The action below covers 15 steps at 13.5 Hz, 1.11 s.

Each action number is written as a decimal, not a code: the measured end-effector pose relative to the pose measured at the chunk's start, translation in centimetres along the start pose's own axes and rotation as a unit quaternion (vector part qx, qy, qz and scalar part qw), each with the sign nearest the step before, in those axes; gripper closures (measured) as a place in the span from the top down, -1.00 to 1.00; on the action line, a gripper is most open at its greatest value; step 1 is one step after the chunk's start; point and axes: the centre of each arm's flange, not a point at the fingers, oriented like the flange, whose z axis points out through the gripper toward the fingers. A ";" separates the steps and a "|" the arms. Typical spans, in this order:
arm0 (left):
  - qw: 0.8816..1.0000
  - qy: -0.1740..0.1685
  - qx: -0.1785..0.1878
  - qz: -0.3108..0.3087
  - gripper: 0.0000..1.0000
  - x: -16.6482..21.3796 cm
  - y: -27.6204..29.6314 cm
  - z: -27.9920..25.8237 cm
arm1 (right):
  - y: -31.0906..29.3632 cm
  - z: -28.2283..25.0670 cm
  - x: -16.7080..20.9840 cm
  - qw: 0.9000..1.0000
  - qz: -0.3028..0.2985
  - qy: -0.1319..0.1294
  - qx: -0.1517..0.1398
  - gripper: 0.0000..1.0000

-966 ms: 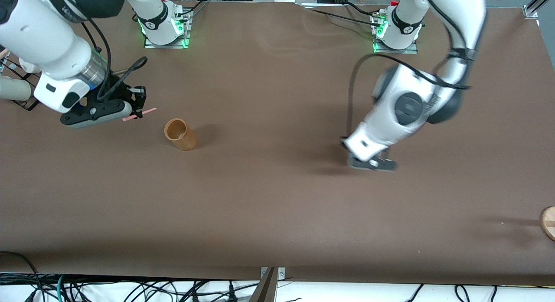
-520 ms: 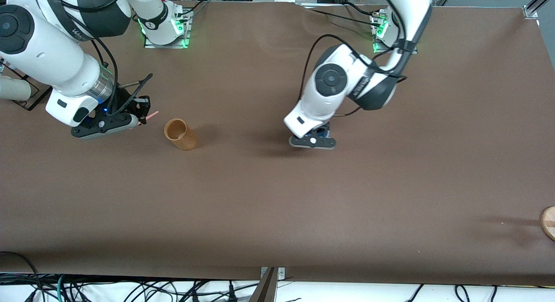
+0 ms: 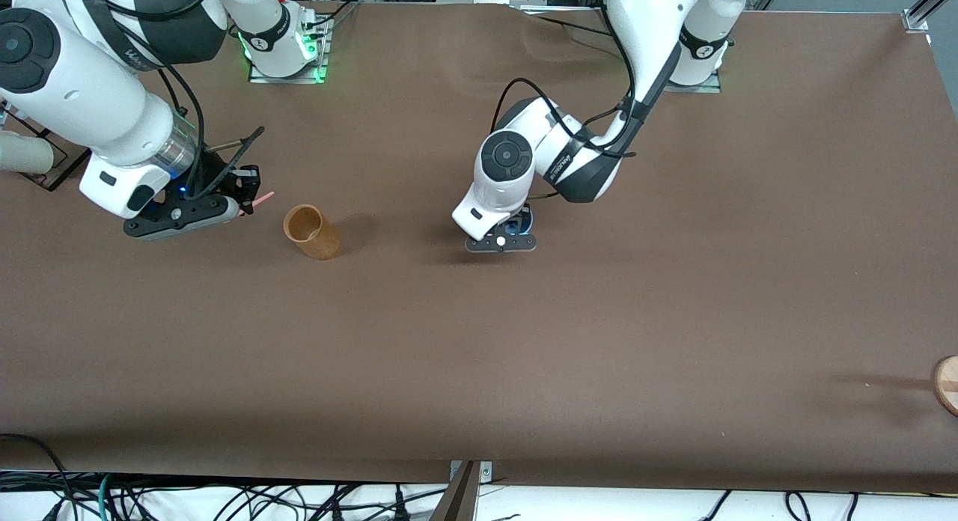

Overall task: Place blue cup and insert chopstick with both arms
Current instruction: 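Carry the blue cup with the left gripper toward the table's middle, then set the blue cup upright on the table and open the left gripper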

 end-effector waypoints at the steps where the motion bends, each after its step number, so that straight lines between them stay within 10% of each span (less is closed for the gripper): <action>1: 1.000 0.001 -0.001 -0.002 -0.90 0.2 0.0 0.2 | -0.1 0.0 0.0 1.000 -0.001 0.000 0.000 -0.84; 7: 1.000 0.004 -0.004 -0.013 -0.76 0.4 0.1 0.9 | -0.5 -0.6 0.1 1.000 -0.002 0.006 0.001 -0.84; 15: 0.998 0.008 -0.037 -0.057 0.74 0.9 0.6 -5.0 | -4.5 -0.5 0.3 1.000 0.021 0.018 0.004 -0.84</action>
